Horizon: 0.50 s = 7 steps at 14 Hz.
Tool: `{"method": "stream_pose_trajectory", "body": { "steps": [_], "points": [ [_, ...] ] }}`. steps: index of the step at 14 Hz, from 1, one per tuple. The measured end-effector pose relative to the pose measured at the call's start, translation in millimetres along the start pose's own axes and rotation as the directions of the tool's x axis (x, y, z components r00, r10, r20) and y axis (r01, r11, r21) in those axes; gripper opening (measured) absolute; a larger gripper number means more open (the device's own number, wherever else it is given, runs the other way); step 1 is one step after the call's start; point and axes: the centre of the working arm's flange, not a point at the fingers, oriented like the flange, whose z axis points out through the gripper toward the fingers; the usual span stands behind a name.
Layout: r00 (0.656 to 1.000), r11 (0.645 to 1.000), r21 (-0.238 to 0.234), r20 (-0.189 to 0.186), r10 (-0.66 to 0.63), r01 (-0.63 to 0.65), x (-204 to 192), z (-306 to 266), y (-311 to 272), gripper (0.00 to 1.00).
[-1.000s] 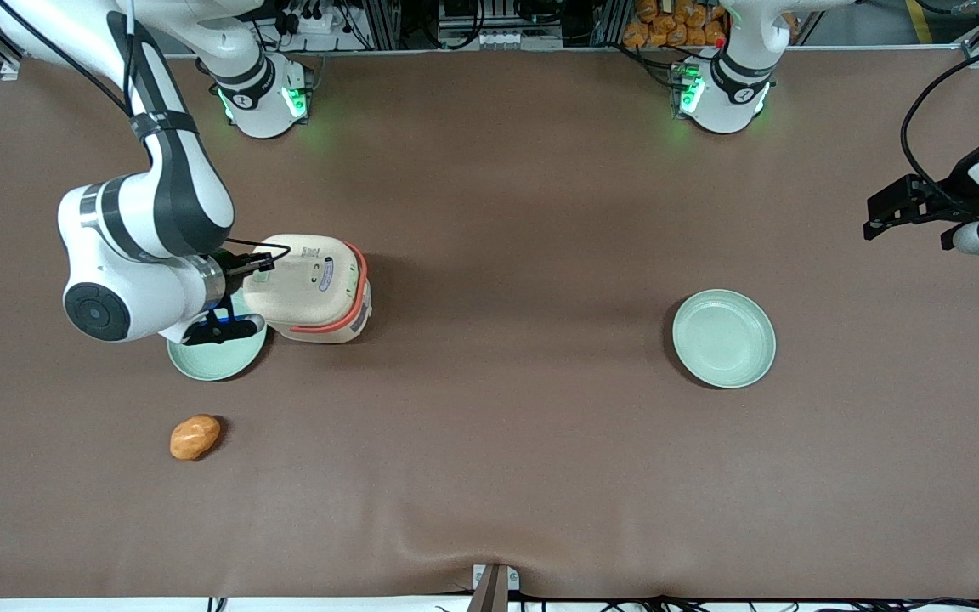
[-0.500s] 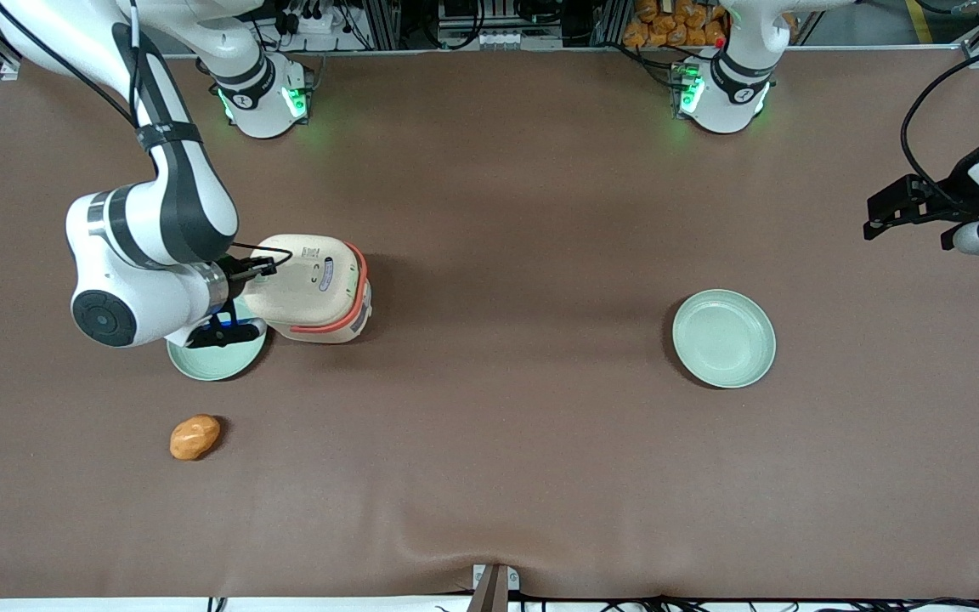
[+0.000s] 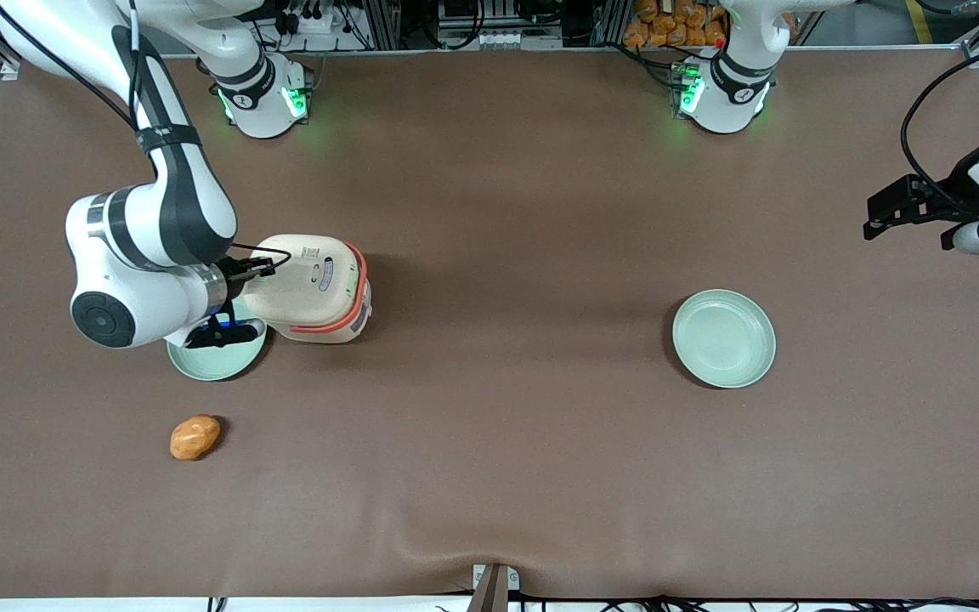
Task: Press rice cooker button with right arm
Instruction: 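Lower the closed right gripper onto the green button on the cooker front, then push the green button with the right gripper fingertips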
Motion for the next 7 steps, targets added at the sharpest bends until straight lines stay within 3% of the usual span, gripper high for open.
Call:
{"method": "stream_pose_trajectory", "body": {
  "steps": [7],
  "points": [
    [1.000, 1.000, 0.005, -0.015, 0.004, -0.003, 1.9, 2.0, 0.1, 0.06]
  ]
}}
